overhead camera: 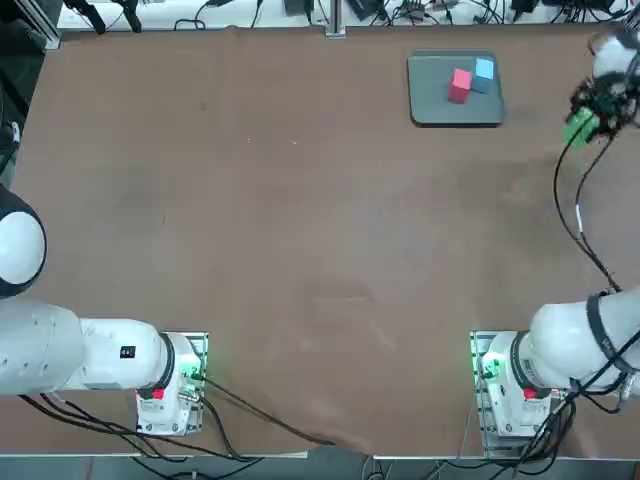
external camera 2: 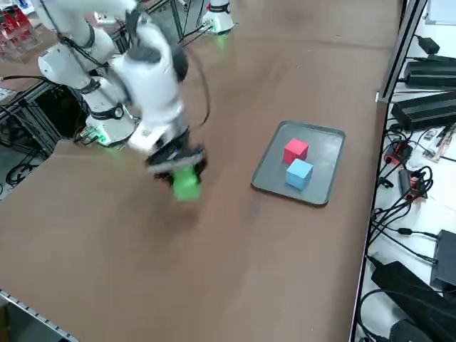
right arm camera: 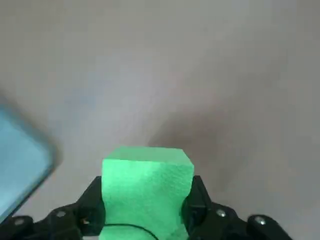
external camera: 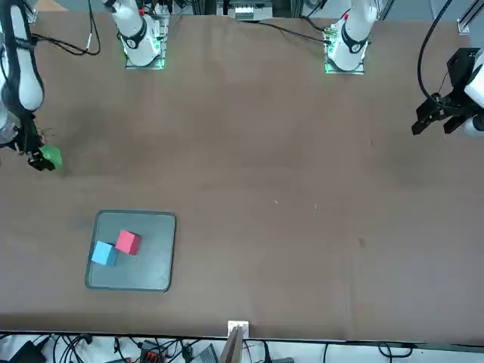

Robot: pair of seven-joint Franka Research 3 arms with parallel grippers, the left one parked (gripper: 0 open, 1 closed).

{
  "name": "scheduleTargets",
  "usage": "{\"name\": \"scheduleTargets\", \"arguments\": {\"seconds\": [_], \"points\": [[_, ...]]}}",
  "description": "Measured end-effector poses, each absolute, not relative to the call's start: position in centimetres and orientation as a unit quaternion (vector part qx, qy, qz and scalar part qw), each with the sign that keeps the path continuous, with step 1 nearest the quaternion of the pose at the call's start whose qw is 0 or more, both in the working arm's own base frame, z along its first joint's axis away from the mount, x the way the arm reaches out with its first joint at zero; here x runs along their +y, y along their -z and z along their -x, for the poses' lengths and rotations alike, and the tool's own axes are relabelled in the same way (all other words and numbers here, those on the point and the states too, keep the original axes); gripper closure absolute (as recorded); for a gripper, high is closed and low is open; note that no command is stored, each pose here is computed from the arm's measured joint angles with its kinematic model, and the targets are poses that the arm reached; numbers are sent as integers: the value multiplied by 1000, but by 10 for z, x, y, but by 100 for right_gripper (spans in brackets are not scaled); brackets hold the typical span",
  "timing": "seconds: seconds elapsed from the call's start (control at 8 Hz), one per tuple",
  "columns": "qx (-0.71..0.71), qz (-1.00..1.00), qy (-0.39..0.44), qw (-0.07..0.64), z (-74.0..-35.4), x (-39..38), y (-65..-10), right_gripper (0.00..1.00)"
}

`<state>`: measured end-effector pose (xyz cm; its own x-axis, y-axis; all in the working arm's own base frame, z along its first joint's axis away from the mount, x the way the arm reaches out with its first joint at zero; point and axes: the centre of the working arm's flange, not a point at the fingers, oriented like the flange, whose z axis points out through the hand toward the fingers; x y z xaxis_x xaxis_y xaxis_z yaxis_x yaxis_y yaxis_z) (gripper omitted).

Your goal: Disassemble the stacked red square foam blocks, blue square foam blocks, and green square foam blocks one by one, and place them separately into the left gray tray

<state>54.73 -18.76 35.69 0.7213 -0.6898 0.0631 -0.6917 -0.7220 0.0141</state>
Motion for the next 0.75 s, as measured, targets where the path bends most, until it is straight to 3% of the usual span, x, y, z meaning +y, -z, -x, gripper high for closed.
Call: {"name": "scheduleTargets", "arguments": {"seconds": [0.38, 0.75], "points": [[-215, -975, -56, -10, -634, -6, -386, 24], [-121, -991, -58, -24, -688, 123, -338, 24]]}}
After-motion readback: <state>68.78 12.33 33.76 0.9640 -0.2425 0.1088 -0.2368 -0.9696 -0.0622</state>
